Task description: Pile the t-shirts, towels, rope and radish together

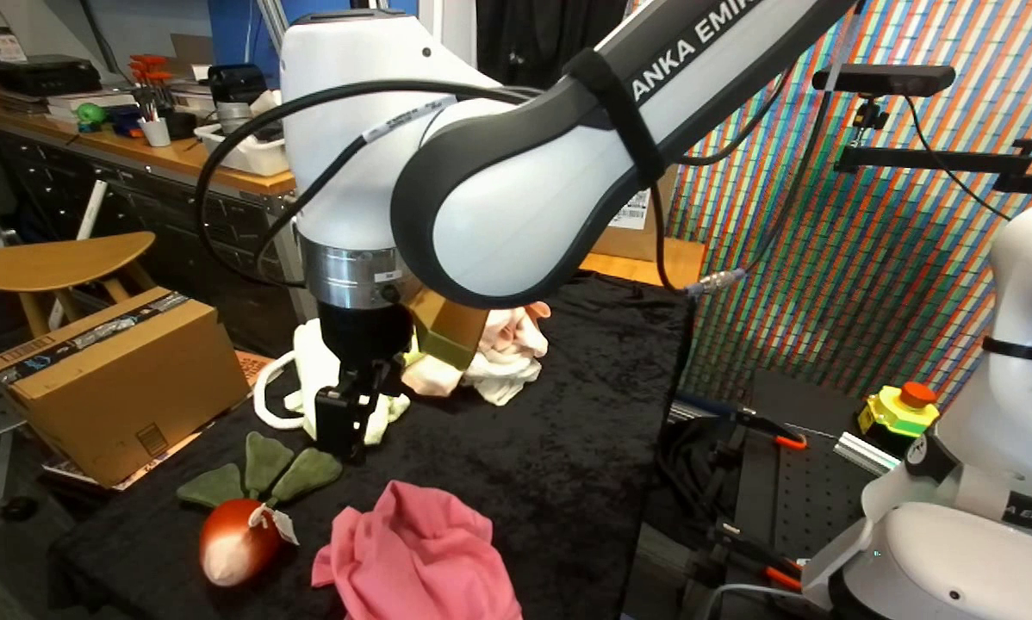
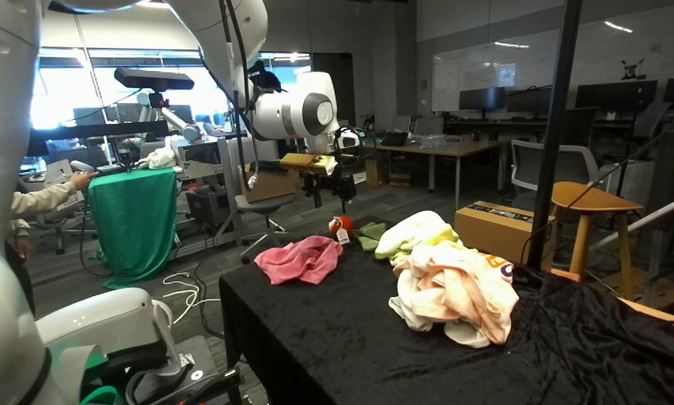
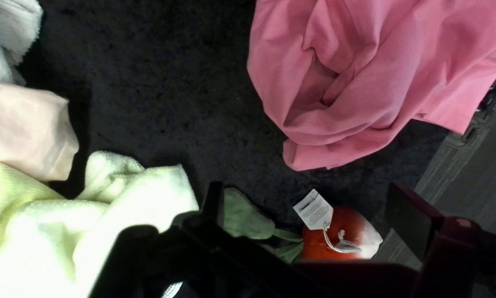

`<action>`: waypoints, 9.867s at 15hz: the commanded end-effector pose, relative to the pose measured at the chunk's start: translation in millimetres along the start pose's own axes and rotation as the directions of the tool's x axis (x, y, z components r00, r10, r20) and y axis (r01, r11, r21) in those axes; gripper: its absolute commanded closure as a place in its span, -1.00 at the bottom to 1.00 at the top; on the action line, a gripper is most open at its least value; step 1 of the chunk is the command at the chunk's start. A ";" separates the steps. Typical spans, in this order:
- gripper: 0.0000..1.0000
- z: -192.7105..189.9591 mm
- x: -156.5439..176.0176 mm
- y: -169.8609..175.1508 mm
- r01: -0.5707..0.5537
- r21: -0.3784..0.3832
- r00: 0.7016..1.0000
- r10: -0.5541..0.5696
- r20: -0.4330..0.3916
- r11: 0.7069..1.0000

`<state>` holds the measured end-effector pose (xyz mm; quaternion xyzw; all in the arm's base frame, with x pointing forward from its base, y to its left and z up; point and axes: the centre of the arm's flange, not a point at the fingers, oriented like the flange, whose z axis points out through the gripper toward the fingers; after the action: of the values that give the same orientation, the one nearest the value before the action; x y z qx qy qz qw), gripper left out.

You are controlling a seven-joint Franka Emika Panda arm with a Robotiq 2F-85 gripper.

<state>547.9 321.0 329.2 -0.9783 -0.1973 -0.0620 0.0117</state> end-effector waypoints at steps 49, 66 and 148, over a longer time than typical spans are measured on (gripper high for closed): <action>-1.00 82.2 102.7 -101.5 0.121 -0.046 0.986 -0.126 -0.110 0.992; -1.00 122.9 131.2 -70.0 0.057 -0.116 0.996 -0.064 -0.060 0.992; -1.00 -11.8 -21.8 130.4 -0.200 -0.170 0.969 0.220 0.109 0.965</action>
<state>603.2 165.5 345.9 -0.9958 -0.0612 -0.0177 -0.0660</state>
